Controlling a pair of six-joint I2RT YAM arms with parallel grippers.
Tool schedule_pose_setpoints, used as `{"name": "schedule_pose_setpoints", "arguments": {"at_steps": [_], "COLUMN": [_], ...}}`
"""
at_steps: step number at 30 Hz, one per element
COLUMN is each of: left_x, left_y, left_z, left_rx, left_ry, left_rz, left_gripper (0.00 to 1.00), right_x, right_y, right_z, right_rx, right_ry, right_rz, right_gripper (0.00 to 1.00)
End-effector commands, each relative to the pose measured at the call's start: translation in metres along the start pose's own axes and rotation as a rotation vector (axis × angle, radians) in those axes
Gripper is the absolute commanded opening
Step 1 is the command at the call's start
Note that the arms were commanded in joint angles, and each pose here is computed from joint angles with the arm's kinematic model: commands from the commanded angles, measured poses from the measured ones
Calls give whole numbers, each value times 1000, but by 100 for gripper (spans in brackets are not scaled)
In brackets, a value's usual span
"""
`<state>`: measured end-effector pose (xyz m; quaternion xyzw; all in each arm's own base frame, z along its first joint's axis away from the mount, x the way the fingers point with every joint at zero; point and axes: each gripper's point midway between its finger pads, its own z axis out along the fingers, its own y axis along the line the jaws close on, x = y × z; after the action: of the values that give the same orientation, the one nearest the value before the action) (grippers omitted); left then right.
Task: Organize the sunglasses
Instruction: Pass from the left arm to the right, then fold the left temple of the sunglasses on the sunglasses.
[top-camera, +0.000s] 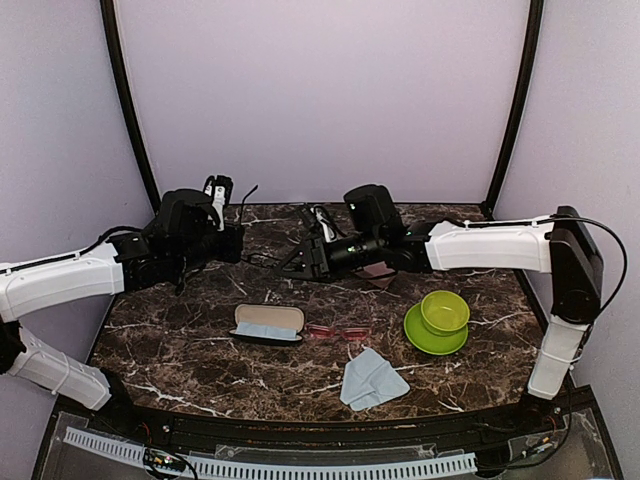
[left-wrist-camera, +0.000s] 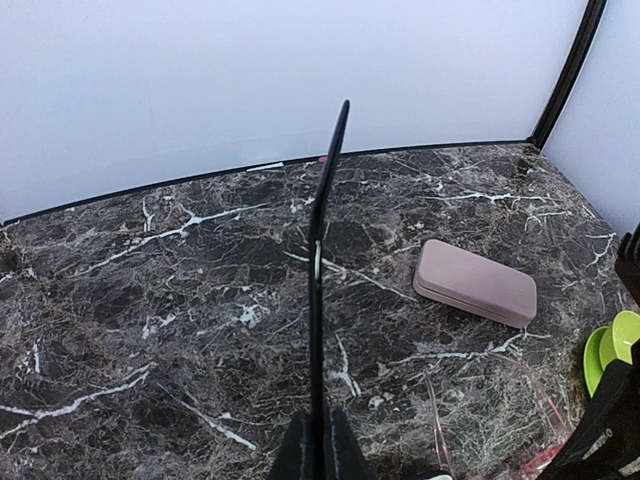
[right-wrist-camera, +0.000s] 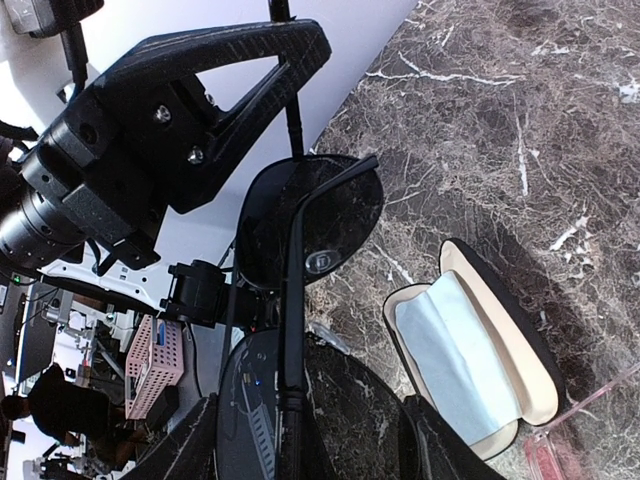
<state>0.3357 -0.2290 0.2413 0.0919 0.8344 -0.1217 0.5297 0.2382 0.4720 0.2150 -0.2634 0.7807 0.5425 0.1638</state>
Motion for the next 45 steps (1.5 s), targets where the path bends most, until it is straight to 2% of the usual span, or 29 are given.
{"name": "schedule_pose_setpoints", "arguments": {"at_steps": [1, 7, 12, 18, 20, 25, 31, 36, 38, 45], "left_x": [-1, 0, 0, -6, -8, -13, -15, -19, -21, -16], "left_y": [-4, -4, -6, -12, -14, -16, 5, 6, 11, 45], "left_z": [-2, -4, -7, -22, -28, -36, -30, -31, -32, -24], "left_rx": [17, 24, 39, 109, 133, 196, 302, 331, 320, 126], "left_ry": [0, 8, 11, -17, -27, -10, 51, 50, 44, 57], "left_rz": [10, -1, -4, -43, -42, -60, -264, -286, -300, -300], "left_gripper": [9, 28, 39, 67, 73, 75, 74, 71, 68, 58], "right_x": [-8, -8, -6, -1, 3, 10, 14, 17, 18, 18], "right_y": [9, 2, -5, -14, -17, -15, -13, -15, -16, -13], "right_z": [1, 0, 0, 0, 0, -1, -4, -4, -5, -6], "right_rx": [-12, 10, 30, 49, 59, 44, 33, 44, 47, 40], "right_ry": [-21, -16, -6, 15, 31, 58, 68, 74, 77, 74], "right_rz": [-35, -39, -41, -57, -70, -104, -122, -123, -122, -131], "right_gripper": [52, 50, 49, 47, 47, 46, 45, 45, 45, 44]}}
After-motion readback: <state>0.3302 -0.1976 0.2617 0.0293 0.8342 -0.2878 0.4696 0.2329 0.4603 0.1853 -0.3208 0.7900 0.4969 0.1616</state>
